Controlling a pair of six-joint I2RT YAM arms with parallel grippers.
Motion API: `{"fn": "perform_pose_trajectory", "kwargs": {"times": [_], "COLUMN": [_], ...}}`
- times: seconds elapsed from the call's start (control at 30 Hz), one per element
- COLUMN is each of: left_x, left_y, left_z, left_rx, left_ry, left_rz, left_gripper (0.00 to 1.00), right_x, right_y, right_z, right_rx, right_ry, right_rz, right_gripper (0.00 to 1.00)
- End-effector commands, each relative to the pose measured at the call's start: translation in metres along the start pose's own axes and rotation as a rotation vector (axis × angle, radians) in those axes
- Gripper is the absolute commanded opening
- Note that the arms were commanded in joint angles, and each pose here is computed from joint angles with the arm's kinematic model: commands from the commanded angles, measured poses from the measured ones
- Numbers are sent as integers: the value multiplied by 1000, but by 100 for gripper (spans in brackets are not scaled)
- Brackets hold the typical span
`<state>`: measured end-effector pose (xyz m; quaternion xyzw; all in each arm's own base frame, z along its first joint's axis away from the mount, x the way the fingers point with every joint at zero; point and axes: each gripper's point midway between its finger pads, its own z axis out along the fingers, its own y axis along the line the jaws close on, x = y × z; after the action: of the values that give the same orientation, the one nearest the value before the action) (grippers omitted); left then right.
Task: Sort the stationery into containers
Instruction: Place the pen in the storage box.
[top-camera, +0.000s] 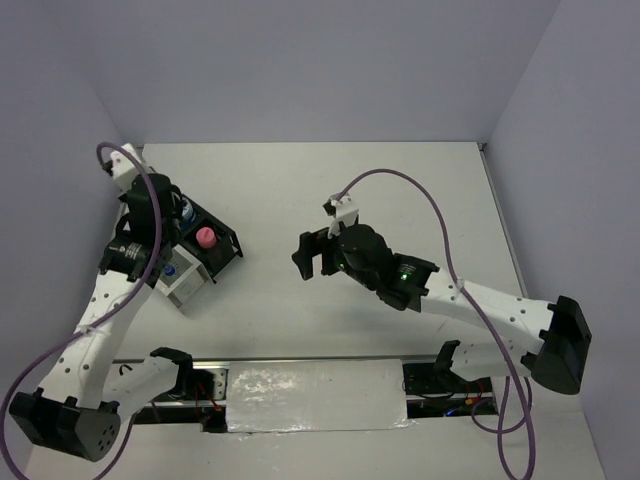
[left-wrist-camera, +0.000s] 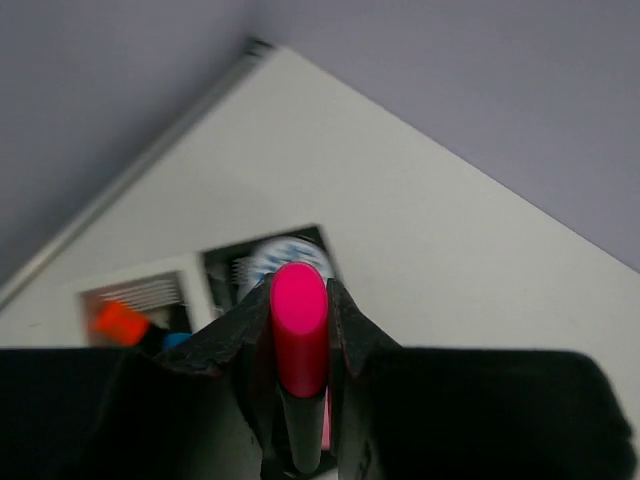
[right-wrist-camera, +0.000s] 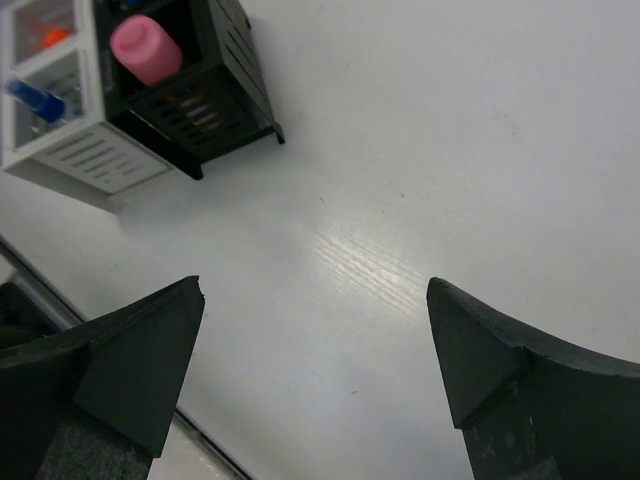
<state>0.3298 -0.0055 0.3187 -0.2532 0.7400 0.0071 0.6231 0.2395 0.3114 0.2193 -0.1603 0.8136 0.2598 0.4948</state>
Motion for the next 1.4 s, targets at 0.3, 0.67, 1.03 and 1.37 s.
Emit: {"fn": "perform_pose_trajectory", "kwargs": {"times": [0.3,0.67,1.03,1.37], "left_x": [-15,19,33,42], "left_y": [155,182,189,188], "left_z": [31,49,69,73], "left_rx": [-751,-774,-727,-713], "left_ry": [-202,-213,-181,-137], "left_rz": [31,6,-20,-20], "left_gripper": [0,5,21,72], "right_x": [-9,-3,0,0], "right_y": [2,-4,2,5], "right_z": [-38,-55,-49,-49], "right_rx": [-116,-147,-168,-182], "right_ry": [-109,-136,-114,-108], "right_rz": [17,19,15,8], "right_gripper": [100,100,100,100]}}
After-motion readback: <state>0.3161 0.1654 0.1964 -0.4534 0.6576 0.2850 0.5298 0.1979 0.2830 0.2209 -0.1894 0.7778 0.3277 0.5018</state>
